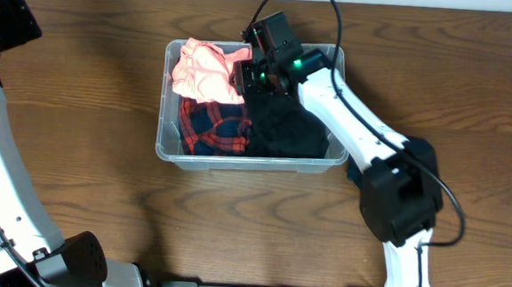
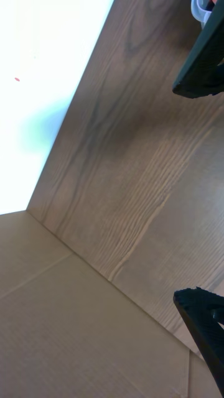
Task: Pack container
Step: 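Lift the pink shirt and lower it into the bin's upper left, then open the right gripper and reach to the dark teal garment, grasping it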
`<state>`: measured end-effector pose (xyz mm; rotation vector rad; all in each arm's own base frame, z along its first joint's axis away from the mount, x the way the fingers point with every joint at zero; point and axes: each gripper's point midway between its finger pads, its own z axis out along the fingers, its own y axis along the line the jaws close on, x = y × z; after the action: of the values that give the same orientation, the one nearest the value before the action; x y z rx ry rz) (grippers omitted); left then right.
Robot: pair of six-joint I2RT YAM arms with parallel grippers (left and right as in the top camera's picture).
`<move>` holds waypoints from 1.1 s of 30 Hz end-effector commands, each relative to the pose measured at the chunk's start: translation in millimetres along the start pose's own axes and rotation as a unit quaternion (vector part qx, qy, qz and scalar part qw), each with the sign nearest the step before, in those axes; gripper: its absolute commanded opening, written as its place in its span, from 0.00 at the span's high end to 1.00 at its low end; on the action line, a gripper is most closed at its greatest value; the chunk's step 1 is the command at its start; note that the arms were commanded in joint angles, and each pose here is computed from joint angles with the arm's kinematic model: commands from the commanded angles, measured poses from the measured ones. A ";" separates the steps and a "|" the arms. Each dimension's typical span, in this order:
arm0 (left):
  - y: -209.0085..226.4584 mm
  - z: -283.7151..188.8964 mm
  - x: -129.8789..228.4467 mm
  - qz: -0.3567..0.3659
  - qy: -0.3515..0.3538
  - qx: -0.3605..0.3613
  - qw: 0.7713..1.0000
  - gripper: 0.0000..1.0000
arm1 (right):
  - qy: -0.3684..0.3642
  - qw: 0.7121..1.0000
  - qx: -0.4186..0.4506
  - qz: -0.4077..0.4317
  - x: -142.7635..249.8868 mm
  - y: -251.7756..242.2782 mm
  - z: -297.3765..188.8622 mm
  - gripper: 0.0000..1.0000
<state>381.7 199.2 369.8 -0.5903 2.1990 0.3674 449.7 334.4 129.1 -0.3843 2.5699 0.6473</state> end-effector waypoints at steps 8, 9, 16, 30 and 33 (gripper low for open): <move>3.3 4.8 3.1 0.003 0.007 -0.008 1.000 0.02 | -0.141 0.985 0.059 -0.083 -68.5 -12.5 -130.4 0.48; 3.3 4.8 3.1 0.003 0.007 -0.008 1.000 0.02 | -0.137 0.986 0.068 -0.068 -67.8 -24.5 -135.1 0.49; 3.3 4.8 3.1 0.003 0.007 -0.008 1.000 0.02 | -0.131 0.980 0.127 0.084 -58.7 -141.8 -207.4 0.27; 3.3 4.8 3.1 0.003 0.007 -0.008 1.000 0.02 | 0.041 0.938 0.147 0.312 111.7 -350.9 -266.7 0.11; 3.3 4.8 3.1 0.003 0.007 -0.008 1.000 0.02 | 0.076 0.941 0.090 0.317 140.3 -352.4 -237.4 0.11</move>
<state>381.7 199.2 369.7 -0.5904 2.1994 0.3674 382.2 -123.4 150.1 0.6214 2.7952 0.4135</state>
